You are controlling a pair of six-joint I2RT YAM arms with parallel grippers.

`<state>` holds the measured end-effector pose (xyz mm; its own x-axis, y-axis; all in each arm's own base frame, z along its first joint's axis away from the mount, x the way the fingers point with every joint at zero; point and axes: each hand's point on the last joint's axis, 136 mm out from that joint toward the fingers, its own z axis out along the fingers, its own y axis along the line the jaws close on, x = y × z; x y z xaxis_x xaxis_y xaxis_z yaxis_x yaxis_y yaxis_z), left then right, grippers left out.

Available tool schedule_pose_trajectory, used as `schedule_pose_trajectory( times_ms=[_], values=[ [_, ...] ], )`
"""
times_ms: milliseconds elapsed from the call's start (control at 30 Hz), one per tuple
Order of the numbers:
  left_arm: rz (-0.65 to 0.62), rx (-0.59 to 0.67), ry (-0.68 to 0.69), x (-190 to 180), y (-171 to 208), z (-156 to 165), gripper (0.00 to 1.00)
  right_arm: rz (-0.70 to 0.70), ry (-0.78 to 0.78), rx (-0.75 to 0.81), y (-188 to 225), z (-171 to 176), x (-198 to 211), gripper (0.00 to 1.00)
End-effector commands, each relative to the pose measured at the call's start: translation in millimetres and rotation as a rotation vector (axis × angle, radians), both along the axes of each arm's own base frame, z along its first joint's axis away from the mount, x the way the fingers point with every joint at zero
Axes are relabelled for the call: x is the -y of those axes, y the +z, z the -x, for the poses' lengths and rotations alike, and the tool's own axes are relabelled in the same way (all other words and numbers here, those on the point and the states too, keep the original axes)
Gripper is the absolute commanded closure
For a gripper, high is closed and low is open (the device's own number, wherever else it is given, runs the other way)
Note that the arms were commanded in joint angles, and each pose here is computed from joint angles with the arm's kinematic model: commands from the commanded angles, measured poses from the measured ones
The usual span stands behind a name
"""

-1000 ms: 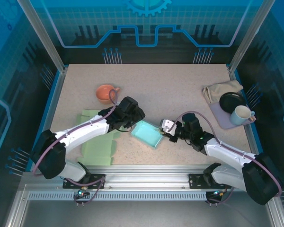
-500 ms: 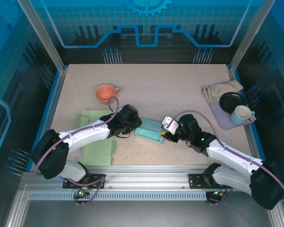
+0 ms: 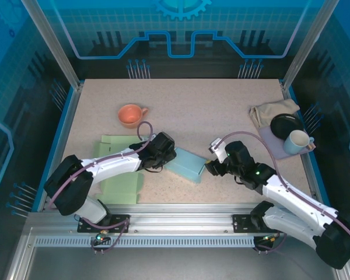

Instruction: Fold the paper box

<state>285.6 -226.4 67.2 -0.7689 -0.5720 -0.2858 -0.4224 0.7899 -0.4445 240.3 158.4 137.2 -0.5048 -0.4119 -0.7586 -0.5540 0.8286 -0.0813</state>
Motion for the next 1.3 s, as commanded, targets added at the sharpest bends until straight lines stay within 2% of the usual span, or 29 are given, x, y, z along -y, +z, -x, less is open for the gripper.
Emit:
schedule_pose_trajectory(
  times_ms=[0, 100, 200, 333, 467, 667, 833, 1133, 1267],
  values=[
    [-0.040, 0.002, 0.020, 0, 1, -1, 0.44, -0.106, -0.225, -0.026, 24, -5, 17, 0.32],
    [-0.069, 0.002, 0.023, -2, -1, -1, 0.43, -0.165, -0.286, -0.132, 19, -2, 12, 0.30],
    [-0.092, -0.004, 0.020, -3, -5, 0, 0.40, -0.221, -0.415, -0.211, 3, -6, 13, 0.13],
    [-0.125, -0.016, 0.004, -3, -11, 1, 0.37, -0.272, -0.542, -0.336, -22, -8, 7, 0.10],
    [-0.137, -0.028, -0.009, -3, -17, 3, 0.36, -0.242, -0.610, -0.415, -46, -8, 3, 0.12],
    [-0.169, -0.033, -0.017, -10, -24, 8, 0.37, -0.172, -0.625, -0.458, -79, -8, -5, 0.13],
    [-0.176, -0.043, -0.027, -11, -33, 10, 0.36, -0.143, -0.591, -0.492, -97, -12, -17, 0.21],
    [-0.246, -0.042, -0.084, -10, -38, -1, 0.33, -0.025, -0.617, -0.401, -88, -47, -4, 0.22],
    [-0.300, -0.014, -0.080, -18, -30, -5, 0.30, -0.073, -0.614, -0.403, -80, -51, -9, 0.22]
  ],
)
